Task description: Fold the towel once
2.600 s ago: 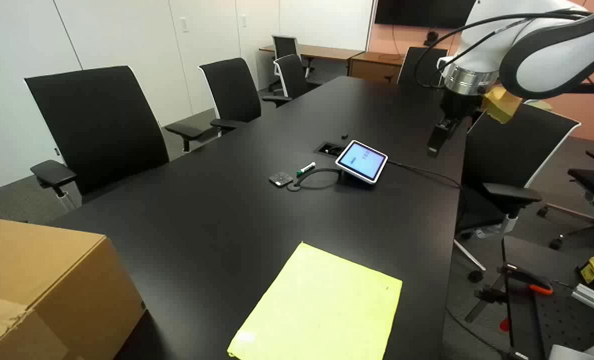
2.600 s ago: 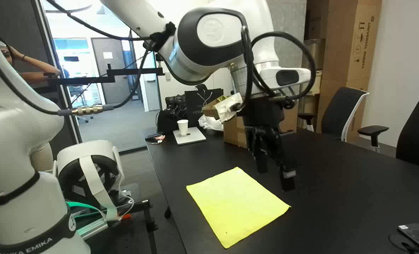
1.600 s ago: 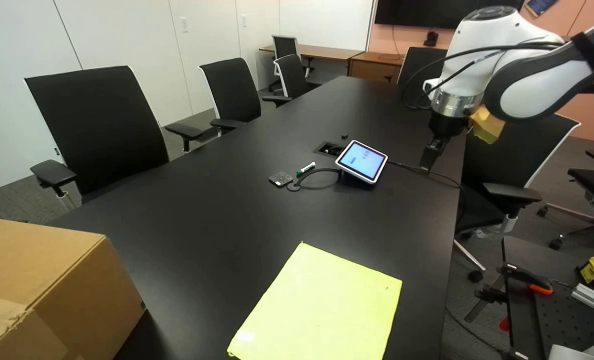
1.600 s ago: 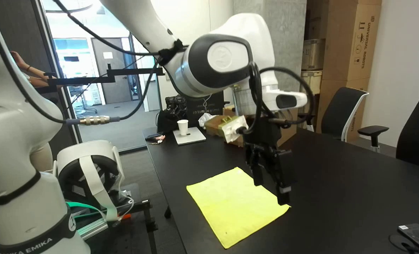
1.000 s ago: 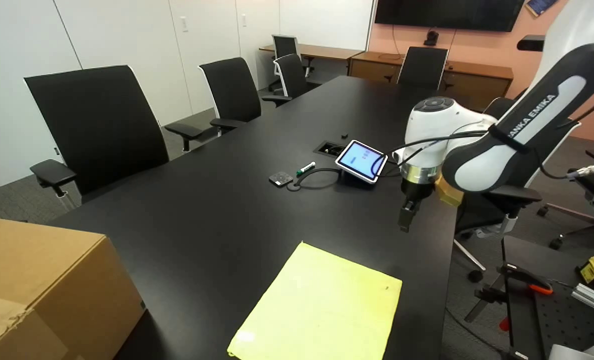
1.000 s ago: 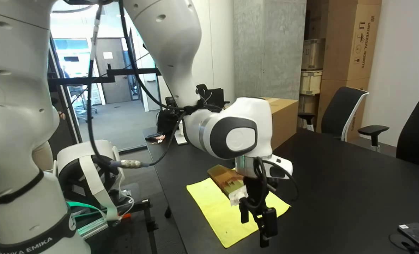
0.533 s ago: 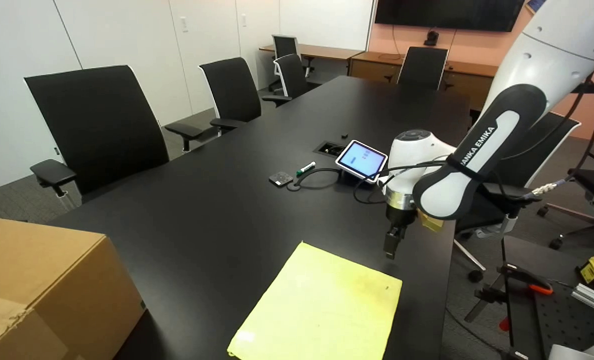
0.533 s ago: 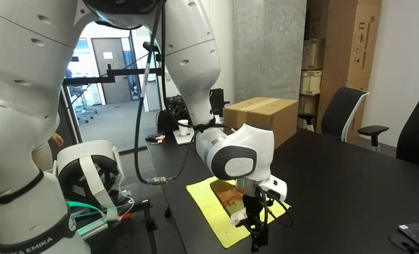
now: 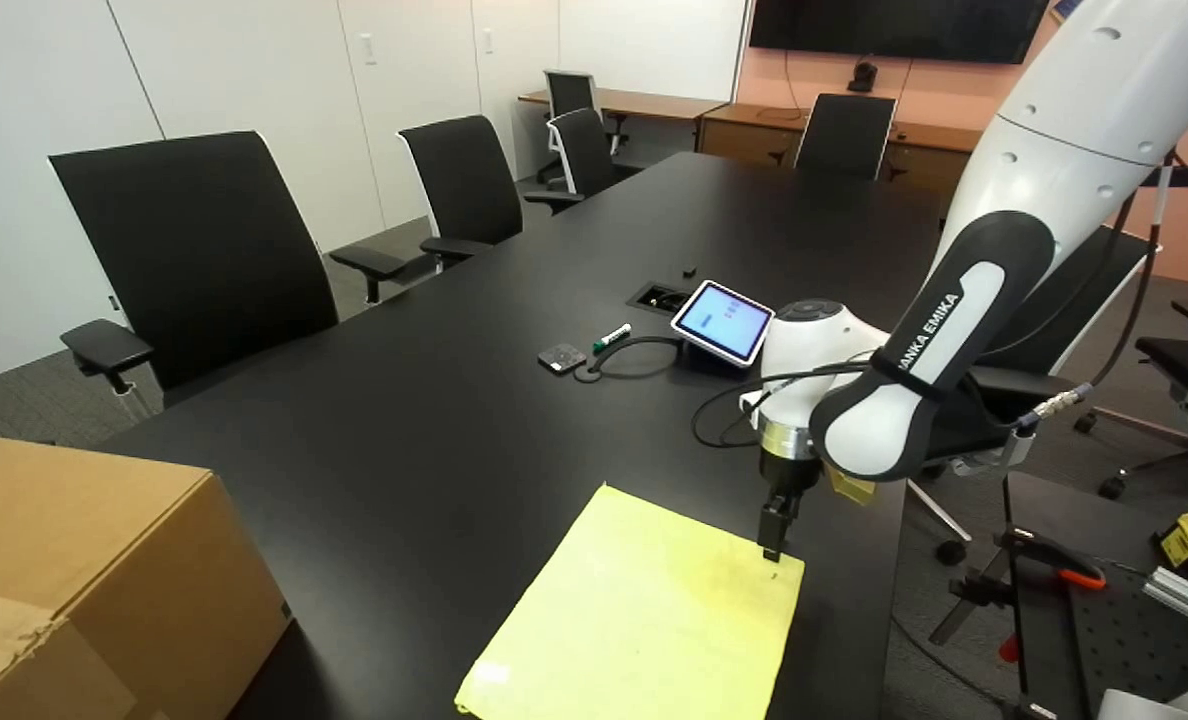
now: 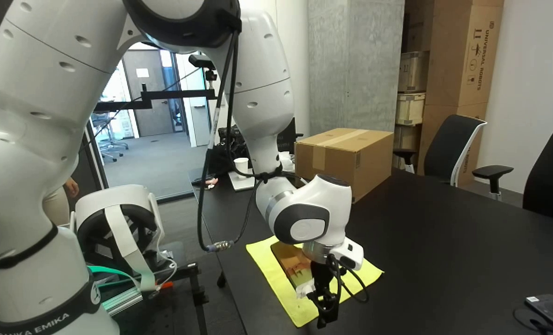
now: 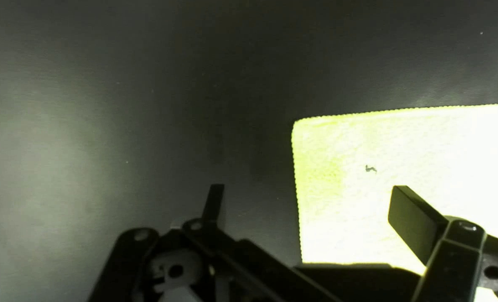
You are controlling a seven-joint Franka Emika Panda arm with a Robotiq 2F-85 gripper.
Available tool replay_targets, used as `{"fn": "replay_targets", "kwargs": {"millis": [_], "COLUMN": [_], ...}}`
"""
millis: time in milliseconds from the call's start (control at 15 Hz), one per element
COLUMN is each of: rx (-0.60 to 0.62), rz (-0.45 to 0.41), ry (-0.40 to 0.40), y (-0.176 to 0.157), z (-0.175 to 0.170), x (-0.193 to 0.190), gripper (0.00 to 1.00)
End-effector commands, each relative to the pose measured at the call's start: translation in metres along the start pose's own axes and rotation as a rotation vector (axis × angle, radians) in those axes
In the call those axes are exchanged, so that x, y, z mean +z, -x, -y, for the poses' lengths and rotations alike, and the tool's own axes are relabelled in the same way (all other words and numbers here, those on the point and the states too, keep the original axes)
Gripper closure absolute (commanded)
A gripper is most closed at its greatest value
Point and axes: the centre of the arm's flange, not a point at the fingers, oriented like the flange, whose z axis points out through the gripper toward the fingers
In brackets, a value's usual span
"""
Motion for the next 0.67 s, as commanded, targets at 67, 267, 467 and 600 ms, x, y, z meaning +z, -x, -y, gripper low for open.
{"fn": "replay_targets", "kwargs": {"millis": [67, 267, 467, 600], "rx": [-0.013, 0.003, 0.010, 0.018], "rz": [-0.030, -0.075, -0.099, -0.084], "ry": [-0.008, 0.012, 0.016, 0.018], "y": [-0.010, -0.019, -0.021, -0.022], "z": [0.015, 0.021, 0.022, 0.019], "x": [0.017, 0.033, 0.046, 0.050], "gripper": [0.00, 0.00, 0.00, 0.00]}}
